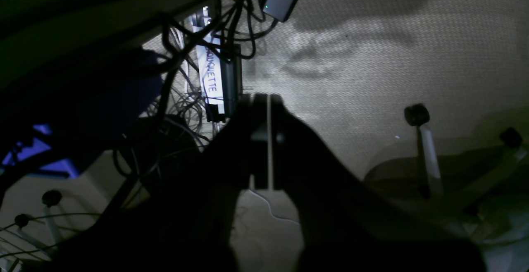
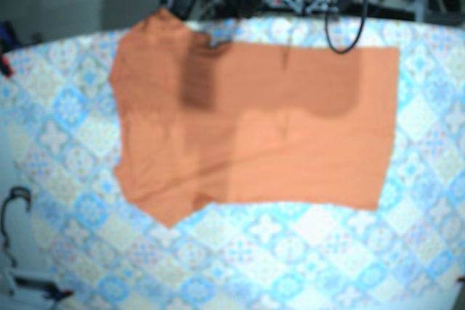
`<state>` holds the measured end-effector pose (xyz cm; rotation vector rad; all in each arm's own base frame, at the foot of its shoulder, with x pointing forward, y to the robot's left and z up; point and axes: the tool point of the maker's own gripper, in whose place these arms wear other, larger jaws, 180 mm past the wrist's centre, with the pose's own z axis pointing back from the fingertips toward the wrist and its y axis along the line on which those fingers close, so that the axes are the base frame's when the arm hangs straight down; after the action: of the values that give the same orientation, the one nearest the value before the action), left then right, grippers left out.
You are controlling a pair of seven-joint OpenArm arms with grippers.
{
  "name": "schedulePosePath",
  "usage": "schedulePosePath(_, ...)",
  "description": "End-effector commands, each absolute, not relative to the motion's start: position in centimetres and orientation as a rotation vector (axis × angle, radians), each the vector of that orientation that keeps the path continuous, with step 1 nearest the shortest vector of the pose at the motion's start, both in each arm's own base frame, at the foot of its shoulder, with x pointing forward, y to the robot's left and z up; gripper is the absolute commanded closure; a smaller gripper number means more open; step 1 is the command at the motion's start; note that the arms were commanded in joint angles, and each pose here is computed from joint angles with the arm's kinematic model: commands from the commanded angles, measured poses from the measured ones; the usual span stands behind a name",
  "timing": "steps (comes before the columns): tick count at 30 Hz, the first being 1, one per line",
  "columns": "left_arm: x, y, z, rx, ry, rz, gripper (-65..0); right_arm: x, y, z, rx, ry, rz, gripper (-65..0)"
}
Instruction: Fold the T-shirt properly
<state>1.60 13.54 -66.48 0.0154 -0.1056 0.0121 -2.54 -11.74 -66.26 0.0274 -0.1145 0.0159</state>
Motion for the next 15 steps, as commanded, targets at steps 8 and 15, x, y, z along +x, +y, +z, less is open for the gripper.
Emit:
schedulePosePath(8, 1.7, 13.4, -66.5, 0.018, -0.112, 0.012, -0.2, -2.9, -12.0, -66.2, 0.021, -0.114, 0.012, -0.5)
schedulePosePath(15, 1.7, 13.4, -66.5, 0.018, -0.112, 0.012, -0.2, -2.9, -11.0, -66.2, 0.036, -0.115, 0.010, -0.5)
